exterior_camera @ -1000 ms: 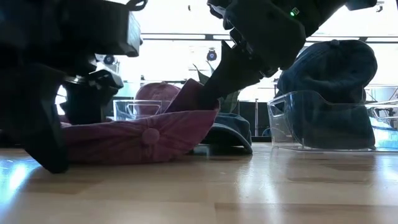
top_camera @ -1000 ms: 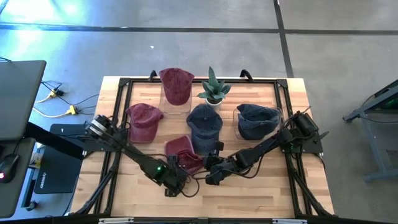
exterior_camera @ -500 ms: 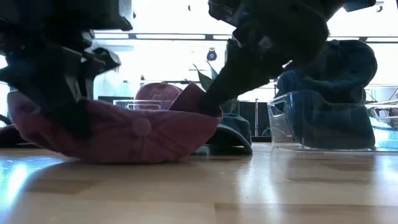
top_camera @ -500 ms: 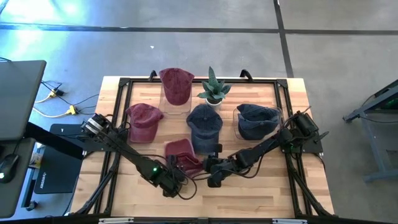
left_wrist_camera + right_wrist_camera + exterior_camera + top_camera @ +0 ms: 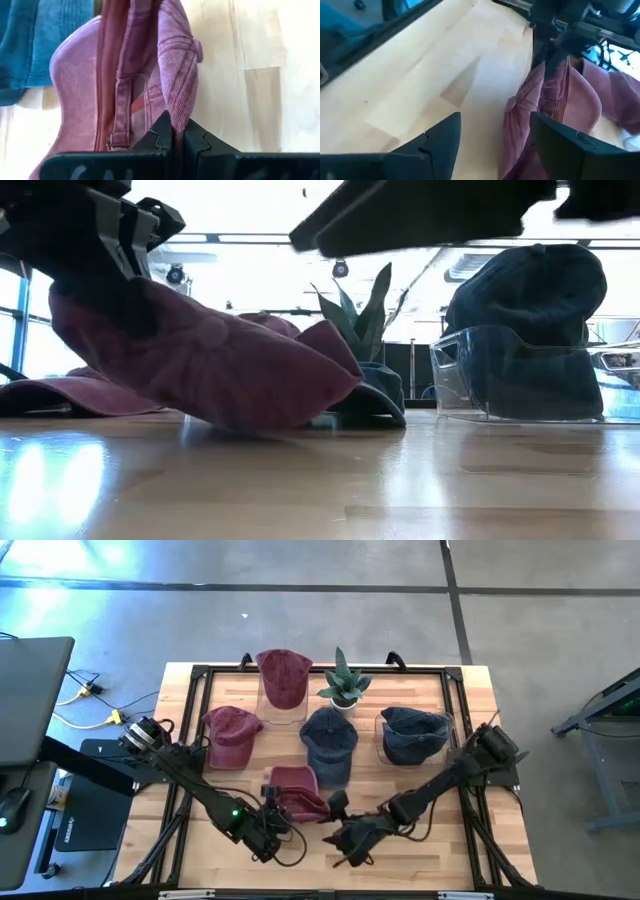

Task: Pick & Place hat
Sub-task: Put the bottom red cap into the left transparent bin

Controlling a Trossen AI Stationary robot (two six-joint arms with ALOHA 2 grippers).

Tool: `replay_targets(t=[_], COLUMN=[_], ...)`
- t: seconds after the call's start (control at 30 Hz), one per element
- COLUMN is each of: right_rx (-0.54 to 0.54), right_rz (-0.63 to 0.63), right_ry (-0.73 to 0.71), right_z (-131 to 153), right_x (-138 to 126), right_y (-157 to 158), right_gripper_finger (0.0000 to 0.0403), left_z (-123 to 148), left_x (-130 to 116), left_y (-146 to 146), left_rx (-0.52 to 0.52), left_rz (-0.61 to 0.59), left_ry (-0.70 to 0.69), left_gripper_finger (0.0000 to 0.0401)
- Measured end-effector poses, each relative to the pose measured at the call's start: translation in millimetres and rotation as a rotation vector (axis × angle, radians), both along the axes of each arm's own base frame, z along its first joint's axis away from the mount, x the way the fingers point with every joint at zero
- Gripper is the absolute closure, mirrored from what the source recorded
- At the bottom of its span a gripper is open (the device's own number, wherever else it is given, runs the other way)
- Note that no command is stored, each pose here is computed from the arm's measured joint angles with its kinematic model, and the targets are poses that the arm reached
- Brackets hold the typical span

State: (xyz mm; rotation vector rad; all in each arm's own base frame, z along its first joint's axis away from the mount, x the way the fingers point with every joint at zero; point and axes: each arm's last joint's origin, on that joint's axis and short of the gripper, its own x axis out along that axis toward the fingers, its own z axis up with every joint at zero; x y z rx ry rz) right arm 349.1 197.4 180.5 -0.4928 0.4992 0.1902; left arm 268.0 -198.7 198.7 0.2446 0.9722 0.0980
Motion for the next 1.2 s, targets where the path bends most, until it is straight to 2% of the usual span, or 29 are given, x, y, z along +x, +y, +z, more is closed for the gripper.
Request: replay_targets(t=[0.1, 0.23, 0.4, 0.6, 0.73, 0.87, 0.97, 1.07, 1.2], right_rx=[0.013, 0.044, 0.111, 0.146, 0.156, 0.181, 0.228, 0.305, 0.356], right_rz=[-0.042, -0.165, -0.097, -0.077, -0.054, -0.020, -0.033, -0.055, -0.084], right_ry=[0.022, 0.059, 0.121, 0.134, 0.140, 0.146, 0.139, 0.184, 0.202], right_z=[-13.4, -31.2, -45.4, -47.7, -47.6, -44.1, -33.0, -24.0, -22.2], right_x=[7.1, 16.4, 23.2, 24.9, 24.8, 24.3, 28.2, 34.2, 38.0], right_y=[-6.0, -21.4, -27.5, -28.7, -27.8, -26.8, -26.8, -29.7, -35.9], right_gripper_finger=[0.0174, 0.0182, 0.0205, 0.0291, 0.0351, 0.0395, 0.0390, 0.0385, 0.0396], left_z=[0.4, 0.5, 0.5, 1.0, 1.4, 0.1, -5.3, -4.9, -6.6], left_x=[0.7, 0.9, 1.1, 2.1, 3.6, 2.1, 8.7, 15.7, 30.7], left_y=[-0.4, -0.5, -0.6, -1.6, -5.3, -8.5, -8.8, -8.9, -5.9], left_rx=[-0.003, -0.003, -0.003, -0.017, -0.091, -0.164, -0.174, -0.159, -0.163], left_rz=[0.002, 0.003, 0.004, 0.004, -0.036, -0.121, -0.157, -0.172, -0.125], left_ry=[-0.010, -0.015, -0.016, -0.027, -0.006, 0.070, 0.075, 0.014, -0.084], left_gripper_finger=[0.0395, 0.0395, 0.0395, 0.0394, 0.0385, 0.0350, 0.0306, 0.0258, 0.0211])
